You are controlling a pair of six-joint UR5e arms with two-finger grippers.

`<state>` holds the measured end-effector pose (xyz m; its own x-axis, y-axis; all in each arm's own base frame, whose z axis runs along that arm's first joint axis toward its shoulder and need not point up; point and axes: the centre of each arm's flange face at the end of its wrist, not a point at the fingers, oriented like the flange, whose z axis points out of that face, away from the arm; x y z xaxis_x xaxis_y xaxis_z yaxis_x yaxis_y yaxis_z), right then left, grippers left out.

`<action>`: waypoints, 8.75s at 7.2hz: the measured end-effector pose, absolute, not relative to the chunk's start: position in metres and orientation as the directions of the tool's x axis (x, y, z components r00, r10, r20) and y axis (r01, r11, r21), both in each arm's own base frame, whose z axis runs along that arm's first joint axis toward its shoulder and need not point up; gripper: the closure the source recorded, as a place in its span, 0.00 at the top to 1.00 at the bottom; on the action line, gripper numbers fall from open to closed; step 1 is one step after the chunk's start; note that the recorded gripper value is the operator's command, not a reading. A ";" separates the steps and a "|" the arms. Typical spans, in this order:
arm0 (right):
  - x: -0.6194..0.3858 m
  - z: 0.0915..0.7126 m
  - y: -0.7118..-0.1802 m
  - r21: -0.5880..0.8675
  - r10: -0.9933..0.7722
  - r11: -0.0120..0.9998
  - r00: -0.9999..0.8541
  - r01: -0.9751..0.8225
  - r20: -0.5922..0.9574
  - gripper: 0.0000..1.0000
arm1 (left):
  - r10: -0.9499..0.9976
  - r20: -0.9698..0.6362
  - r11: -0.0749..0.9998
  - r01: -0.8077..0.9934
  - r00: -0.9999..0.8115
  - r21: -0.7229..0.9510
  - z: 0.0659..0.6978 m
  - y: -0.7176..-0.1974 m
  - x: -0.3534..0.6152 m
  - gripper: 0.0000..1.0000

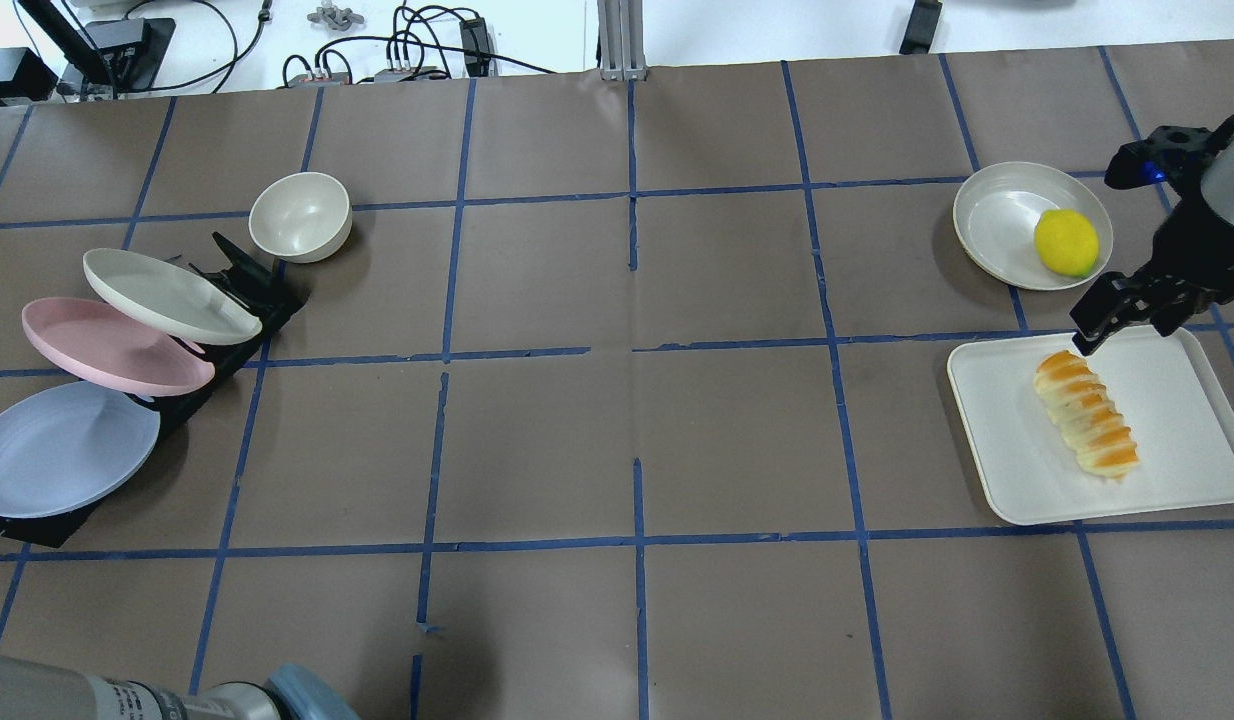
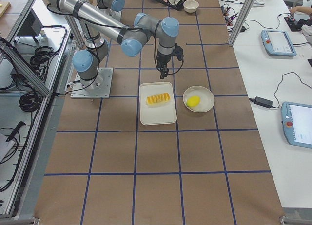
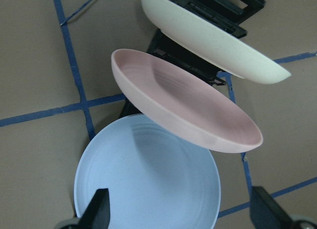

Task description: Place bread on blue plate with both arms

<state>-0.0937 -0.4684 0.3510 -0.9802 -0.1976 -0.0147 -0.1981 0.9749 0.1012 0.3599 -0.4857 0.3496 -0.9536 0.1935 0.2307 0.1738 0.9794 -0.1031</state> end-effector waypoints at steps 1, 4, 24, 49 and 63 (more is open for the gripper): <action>-0.109 0.339 -0.464 0.096 -0.177 0.979 -0.984 -0.177 -0.014 0.86 | 0.198 0.239 0.979 0.179 -0.951 -0.101 0.334 -0.493 0.373 1.00; -0.128 0.297 -0.462 0.098 -0.195 0.976 -0.981 -0.196 -0.023 0.86 | 0.195 0.302 0.980 0.176 -0.933 -0.090 0.263 -0.517 0.399 1.00; -0.140 0.182 -0.480 0.077 -0.294 0.952 -0.955 -0.296 -0.040 0.27 | 0.064 0.312 0.997 0.074 -0.948 0.019 0.281 -0.468 0.408 0.16; 0.081 0.494 -0.492 0.038 -0.007 0.999 -1.000 -0.007 -0.012 0.09 | -0.279 0.414 0.938 -0.339 -0.866 -0.077 0.198 -0.502 -0.239 1.00; 0.294 0.240 -0.587 -0.025 -0.062 0.998 -0.998 -0.061 -0.032 0.09 | -0.092 -0.016 0.991 -0.093 -0.996 0.093 0.466 -0.556 -0.132 1.00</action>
<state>0.2942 -0.5872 0.2398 -0.9976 -0.0619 -0.0316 -0.0612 0.9978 -0.0246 -0.1323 -0.5562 0.4656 -0.9956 -0.0923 -0.0156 -0.0933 0.9913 0.0928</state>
